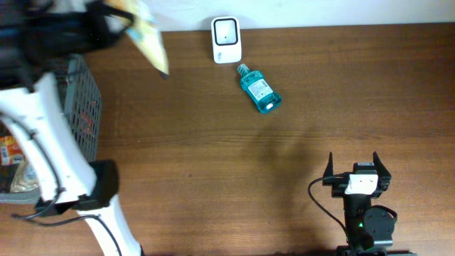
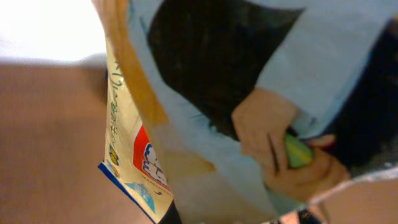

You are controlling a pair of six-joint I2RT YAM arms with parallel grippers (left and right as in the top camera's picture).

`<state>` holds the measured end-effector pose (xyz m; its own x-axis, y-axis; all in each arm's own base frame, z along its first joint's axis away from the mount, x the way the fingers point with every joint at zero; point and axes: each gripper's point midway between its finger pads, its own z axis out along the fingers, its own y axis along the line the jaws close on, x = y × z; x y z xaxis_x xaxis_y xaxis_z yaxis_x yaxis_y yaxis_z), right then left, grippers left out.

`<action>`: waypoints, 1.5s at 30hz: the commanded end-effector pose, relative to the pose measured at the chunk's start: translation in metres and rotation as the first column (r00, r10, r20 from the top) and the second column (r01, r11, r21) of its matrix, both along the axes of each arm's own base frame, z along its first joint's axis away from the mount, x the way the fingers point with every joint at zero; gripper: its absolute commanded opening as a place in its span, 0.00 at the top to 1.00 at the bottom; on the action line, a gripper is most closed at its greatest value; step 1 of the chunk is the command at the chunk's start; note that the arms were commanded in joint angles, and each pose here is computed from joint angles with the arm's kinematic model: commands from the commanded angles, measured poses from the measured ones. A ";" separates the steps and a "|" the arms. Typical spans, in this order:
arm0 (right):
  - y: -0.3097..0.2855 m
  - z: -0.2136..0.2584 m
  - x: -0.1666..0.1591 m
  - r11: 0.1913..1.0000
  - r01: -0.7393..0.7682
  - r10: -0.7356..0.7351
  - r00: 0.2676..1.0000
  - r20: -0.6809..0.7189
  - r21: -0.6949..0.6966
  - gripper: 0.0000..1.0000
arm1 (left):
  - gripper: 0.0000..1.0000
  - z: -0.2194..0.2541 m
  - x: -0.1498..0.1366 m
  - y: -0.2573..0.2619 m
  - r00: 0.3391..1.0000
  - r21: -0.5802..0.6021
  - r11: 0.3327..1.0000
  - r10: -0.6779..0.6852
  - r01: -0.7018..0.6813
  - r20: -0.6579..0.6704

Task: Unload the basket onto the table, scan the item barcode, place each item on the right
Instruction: 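Carry the snack bag to the scanner and drop it beside the bottle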

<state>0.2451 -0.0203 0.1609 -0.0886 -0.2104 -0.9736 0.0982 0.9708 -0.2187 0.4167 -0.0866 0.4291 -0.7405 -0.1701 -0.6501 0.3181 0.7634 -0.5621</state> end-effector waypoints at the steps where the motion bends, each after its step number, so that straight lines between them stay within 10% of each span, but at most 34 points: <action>1: -0.001 -0.004 0.000 1.000 0.010 -0.010 1.000 -0.007 0.000 0.02 | 1.00 -0.048 0.011 -0.023 0.991 0.277 0.958 0.107 -0.081 -0.079; 10: -0.001 -0.004 0.000 1.000 0.010 -0.010 1.000 -0.007 0.000 0.02 | 1.00 -0.180 0.011 -0.041 0.783 0.646 0.705 0.564 -0.293 -0.261; 22: -0.001 -0.004 0.000 1.000 0.010 -0.010 1.000 -0.007 0.000 0.02 | 1.00 -0.339 0.042 -0.129 0.756 0.392 0.875 0.456 -0.285 -0.470; 33: -0.001 -0.004 0.000 1.000 0.010 -0.010 1.000 -0.007 0.000 0.02 | 0.99 -0.347 0.032 -0.171 0.812 0.360 0.904 0.382 -0.229 -0.442; 38: -0.001 -0.004 0.000 1.000 0.010 -0.010 1.000 -0.007 0.000 0.02 | 0.64 -0.336 0.043 -0.190 0.868 0.315 0.926 0.323 -0.208 -0.377; 45: -0.001 -0.004 0.000 1.000 0.010 -0.010 1.000 -0.007 0.000 0.02 | 0.76 -0.287 0.054 -0.161 0.904 0.370 0.904 0.328 -0.215 -0.274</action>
